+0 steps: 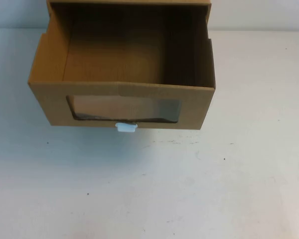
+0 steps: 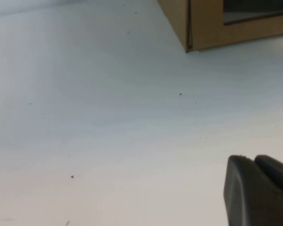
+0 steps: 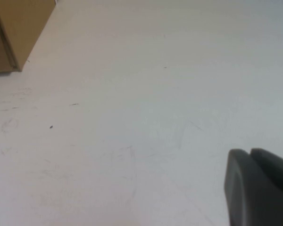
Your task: Close the shoe box
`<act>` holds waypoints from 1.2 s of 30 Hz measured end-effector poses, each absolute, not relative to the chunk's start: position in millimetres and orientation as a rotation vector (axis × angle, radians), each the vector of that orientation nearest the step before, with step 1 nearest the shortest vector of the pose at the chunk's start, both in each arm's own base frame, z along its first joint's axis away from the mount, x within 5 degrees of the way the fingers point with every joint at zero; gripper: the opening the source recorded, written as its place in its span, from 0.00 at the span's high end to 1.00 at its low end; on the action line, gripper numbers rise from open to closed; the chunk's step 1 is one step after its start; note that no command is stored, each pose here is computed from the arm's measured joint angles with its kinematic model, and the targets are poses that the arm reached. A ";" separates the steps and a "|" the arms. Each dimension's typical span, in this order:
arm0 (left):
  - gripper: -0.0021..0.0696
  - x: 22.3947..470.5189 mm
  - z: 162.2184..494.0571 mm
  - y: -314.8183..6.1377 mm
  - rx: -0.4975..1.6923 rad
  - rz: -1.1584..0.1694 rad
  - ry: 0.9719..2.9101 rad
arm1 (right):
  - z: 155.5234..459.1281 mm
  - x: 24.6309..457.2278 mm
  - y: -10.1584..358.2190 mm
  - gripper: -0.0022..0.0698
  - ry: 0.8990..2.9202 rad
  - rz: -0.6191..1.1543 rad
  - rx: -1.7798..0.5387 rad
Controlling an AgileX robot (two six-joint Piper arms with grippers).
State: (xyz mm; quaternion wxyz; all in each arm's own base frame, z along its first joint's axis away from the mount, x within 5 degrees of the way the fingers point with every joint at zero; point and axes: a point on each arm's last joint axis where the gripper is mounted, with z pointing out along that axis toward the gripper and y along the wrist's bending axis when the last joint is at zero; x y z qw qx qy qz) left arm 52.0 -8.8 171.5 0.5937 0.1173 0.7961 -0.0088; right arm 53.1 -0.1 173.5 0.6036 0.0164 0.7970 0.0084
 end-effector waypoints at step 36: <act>0.97 52.0 171.5 -8.8 0.273 -0.021 1.850 | 173.5 53.1 -0.8 0.99 1.845 -0.003 0.024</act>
